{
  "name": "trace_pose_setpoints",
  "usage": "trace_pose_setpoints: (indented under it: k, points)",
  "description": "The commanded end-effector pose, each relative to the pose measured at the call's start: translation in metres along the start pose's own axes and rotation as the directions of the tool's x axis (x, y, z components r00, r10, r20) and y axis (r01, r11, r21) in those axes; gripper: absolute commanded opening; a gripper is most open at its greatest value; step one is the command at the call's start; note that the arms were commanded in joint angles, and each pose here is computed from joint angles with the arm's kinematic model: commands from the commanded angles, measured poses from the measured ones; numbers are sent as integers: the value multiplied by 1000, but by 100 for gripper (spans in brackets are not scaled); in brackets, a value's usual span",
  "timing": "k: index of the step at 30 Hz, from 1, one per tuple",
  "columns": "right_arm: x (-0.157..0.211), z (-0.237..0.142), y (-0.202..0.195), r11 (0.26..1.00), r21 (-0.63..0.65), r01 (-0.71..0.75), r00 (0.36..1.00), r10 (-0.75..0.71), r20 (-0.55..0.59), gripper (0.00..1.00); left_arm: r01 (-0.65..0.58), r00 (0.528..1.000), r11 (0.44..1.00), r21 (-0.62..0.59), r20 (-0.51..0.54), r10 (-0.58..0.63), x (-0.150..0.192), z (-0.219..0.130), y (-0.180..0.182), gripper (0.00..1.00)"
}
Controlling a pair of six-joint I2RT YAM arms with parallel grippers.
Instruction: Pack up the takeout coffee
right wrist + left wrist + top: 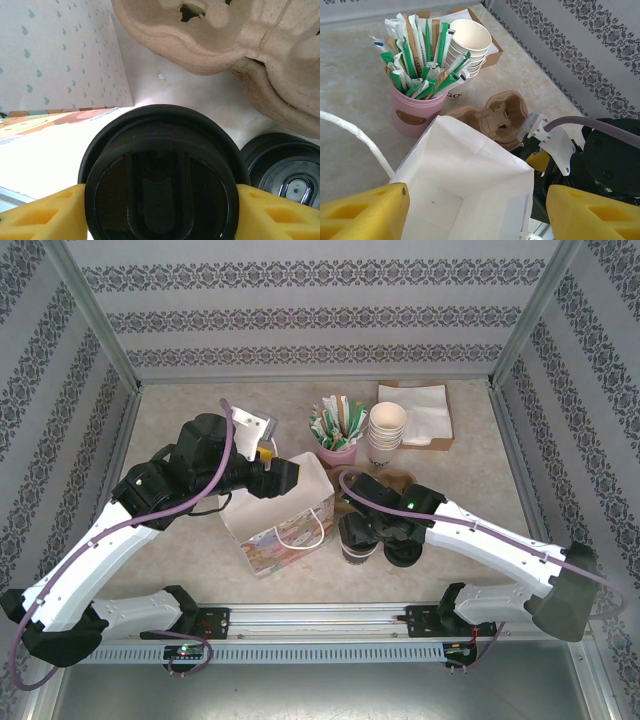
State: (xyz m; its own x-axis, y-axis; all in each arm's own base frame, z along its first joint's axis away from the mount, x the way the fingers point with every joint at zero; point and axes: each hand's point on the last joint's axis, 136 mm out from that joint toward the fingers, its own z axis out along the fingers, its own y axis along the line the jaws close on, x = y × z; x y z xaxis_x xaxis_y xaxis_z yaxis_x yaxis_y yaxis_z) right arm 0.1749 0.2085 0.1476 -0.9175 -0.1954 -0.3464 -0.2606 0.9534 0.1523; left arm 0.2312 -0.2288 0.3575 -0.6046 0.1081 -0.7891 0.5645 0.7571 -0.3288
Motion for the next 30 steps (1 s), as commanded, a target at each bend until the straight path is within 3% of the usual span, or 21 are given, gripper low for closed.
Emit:
trace_pose_setpoints:
  k: [1, 30]
  points:
    - [3, 1, 3, 1000, -3, 21, 1000, -21, -10, 66, -17, 1000, 1000, 2, 19, 16, -2, -2, -3, 73]
    - [18, 14, -1, 996, 60, 65, 995, -60, -76, 67, -14, 1000, 1000, -8, 11, 14, 1, 0, 0, 73]
